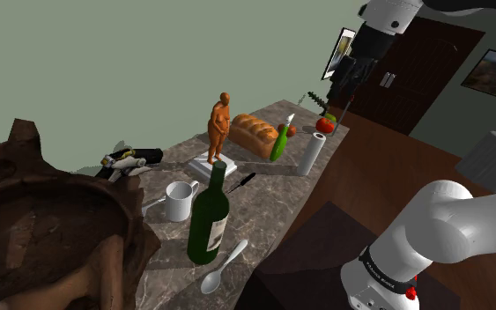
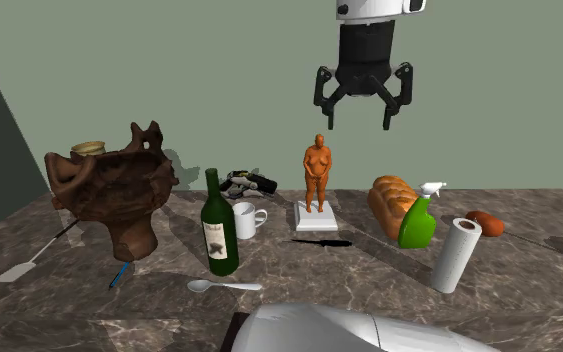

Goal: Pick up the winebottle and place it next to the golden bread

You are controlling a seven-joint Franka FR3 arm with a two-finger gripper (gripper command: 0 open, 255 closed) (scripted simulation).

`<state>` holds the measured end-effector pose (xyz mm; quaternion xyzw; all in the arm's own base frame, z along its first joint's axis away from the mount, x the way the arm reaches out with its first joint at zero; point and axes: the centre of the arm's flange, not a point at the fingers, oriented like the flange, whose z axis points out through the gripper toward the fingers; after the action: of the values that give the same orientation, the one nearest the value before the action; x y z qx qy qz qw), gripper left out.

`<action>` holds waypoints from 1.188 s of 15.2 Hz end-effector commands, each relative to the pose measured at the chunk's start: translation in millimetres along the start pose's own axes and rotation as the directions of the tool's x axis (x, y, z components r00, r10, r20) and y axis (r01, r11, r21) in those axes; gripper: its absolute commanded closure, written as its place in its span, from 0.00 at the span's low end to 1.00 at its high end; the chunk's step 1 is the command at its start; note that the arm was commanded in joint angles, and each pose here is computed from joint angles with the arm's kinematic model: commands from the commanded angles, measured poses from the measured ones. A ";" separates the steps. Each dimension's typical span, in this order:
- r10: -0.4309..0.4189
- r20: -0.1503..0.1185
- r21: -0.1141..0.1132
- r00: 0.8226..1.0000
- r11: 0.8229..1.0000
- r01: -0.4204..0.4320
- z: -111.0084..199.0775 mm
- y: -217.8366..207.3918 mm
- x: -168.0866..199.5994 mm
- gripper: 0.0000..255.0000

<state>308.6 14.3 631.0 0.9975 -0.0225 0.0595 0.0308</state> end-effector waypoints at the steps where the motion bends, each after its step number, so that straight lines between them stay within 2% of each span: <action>1: 0.000 0.000 0.000 1.000 1.000 0.000 0.0 0.0 0.0 0.00; 18: 0.049 0.044 0.056 0.998 0.997 -0.052 77.5 -201.3 18.2 0.00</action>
<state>343.6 196.2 548.9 0.9982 -0.0446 0.0405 0.0027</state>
